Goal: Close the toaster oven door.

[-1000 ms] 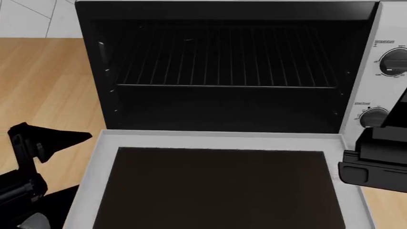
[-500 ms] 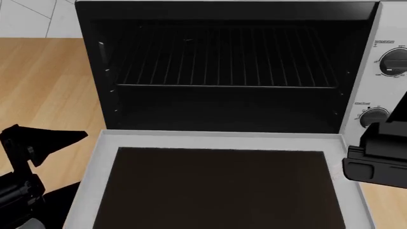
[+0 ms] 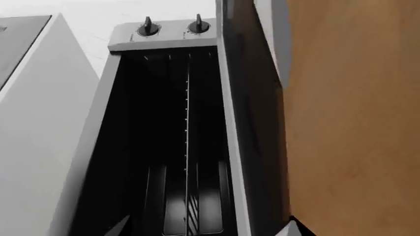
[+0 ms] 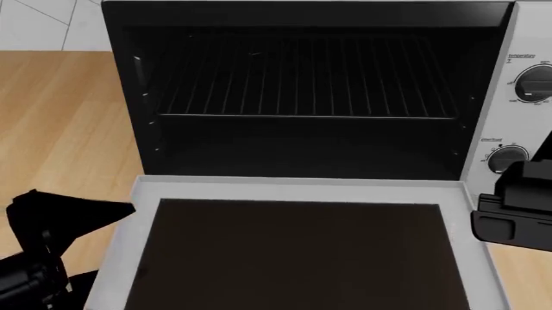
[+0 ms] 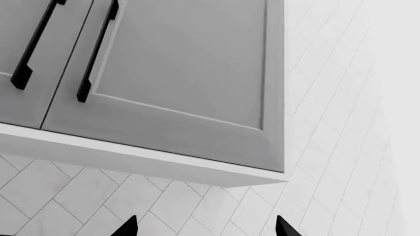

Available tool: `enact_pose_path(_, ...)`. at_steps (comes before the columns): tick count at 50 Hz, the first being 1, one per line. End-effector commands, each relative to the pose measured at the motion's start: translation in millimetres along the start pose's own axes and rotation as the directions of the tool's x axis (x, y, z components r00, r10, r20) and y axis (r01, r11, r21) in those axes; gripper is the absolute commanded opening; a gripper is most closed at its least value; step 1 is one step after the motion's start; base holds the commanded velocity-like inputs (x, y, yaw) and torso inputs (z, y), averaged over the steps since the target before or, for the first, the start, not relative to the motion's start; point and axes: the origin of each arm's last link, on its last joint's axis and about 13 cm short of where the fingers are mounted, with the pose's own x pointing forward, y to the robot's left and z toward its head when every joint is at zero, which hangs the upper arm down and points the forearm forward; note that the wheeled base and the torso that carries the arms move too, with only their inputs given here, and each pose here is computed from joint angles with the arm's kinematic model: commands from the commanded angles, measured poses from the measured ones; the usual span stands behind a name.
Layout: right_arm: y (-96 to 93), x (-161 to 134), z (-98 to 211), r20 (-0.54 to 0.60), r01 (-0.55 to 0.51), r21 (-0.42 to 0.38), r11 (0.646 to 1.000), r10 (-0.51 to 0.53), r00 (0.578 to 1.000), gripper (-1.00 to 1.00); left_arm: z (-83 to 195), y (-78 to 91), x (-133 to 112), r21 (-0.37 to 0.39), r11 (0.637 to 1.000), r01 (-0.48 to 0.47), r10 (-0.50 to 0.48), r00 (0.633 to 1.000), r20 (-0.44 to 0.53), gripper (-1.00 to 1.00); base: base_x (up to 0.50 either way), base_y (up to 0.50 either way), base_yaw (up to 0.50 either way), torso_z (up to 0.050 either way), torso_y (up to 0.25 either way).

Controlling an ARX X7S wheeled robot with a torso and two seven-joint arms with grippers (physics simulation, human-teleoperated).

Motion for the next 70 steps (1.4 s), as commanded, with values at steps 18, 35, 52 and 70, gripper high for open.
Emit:
enact_pose_path(18, -1.2, 0, 1, 0.004, 0.003, 0.003, 1.0, -0.003, 1.0, 1.0, 25, 51.9, 7, -0.012, 0.962, -0.272, 0.272, 0.959, 0.079, 1.0, 0.0, 0.0, 0.0, 0.0, 0.002)
enact_pose_path(35, -2.8, 4, 7, 0.024, 0.008, 0.004, 1.0, -0.008, 1.0, 1.0, 20, 48.1, -3, -0.152, 0.929, -0.337, 0.328, 0.941, -0.081, 1.0, 0.0, 0.0, 0.0, 0.001, 0.003)
enact_pose_path(52, -3.0, 4, 8, 0.028, 0.013, 0.007, 1.0, -0.014, 1.0, 1.0, 32, 60.8, -6, -0.26, 0.823, -0.504, 0.454, 0.86, -0.232, 1.0, 0.0, 0.0, 0.0, 0.002, 0.005)
enact_pose_path(70, -2.8, 4, 7, 0.031, 0.024, 0.01, 1.0, -0.024, 0.999, 1.0, 39, 59.1, -6, -0.33, 0.757, -0.564, 0.471, 0.821, -0.324, 1.0, 0.0, 0.0, 0.0, 0.001, 0.004)
